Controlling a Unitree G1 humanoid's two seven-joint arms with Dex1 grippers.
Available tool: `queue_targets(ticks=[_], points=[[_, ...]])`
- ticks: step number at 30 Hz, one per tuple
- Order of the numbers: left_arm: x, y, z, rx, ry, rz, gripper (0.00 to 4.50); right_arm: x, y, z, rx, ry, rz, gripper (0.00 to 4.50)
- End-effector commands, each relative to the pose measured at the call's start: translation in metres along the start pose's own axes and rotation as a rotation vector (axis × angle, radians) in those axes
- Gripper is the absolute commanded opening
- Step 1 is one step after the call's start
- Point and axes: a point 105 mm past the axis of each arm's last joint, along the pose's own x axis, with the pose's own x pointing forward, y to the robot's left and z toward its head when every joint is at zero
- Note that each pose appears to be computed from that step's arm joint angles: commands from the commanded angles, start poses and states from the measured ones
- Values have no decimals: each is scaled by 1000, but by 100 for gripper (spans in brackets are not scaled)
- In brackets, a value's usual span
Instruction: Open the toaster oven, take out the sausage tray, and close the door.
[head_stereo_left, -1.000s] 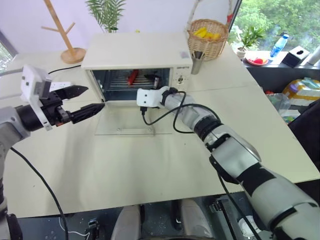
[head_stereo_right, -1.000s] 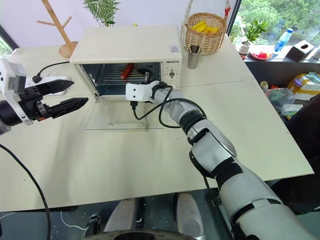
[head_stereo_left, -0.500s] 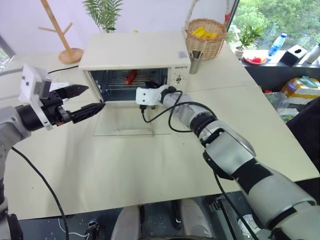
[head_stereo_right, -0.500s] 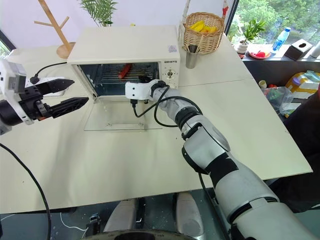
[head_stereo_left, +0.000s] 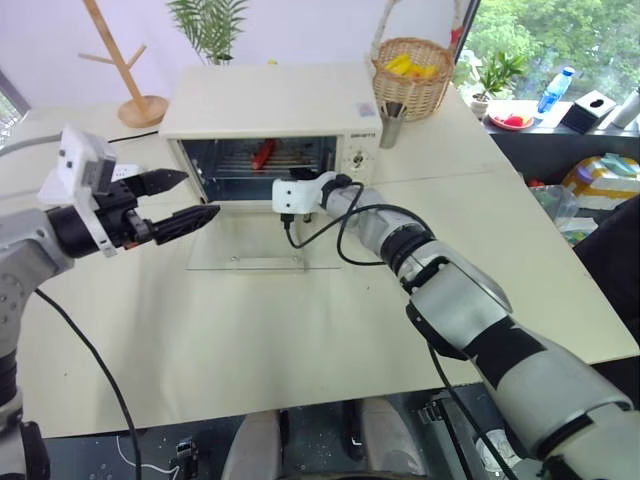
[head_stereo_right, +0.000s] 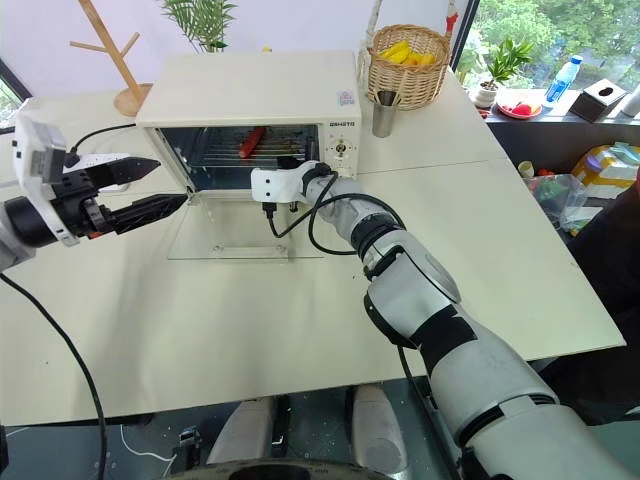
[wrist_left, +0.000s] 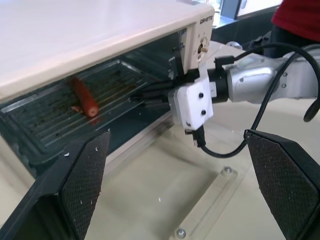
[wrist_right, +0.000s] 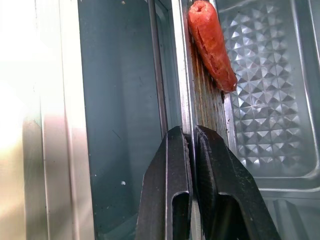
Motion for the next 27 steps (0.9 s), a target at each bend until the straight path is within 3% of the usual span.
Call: queue_targets(ticks=[1, 8, 27], points=[[9, 6, 6, 28, -13, -33, 450, 1, -18, 17, 34, -70, -68, 7], [28, 29, 2, 39, 42, -90, 450, 0, -13, 24, 25, -120, -62, 7], [33, 83, 2, 80, 146, -101, 450, -15, -6, 38, -12, -246, -66, 7]])
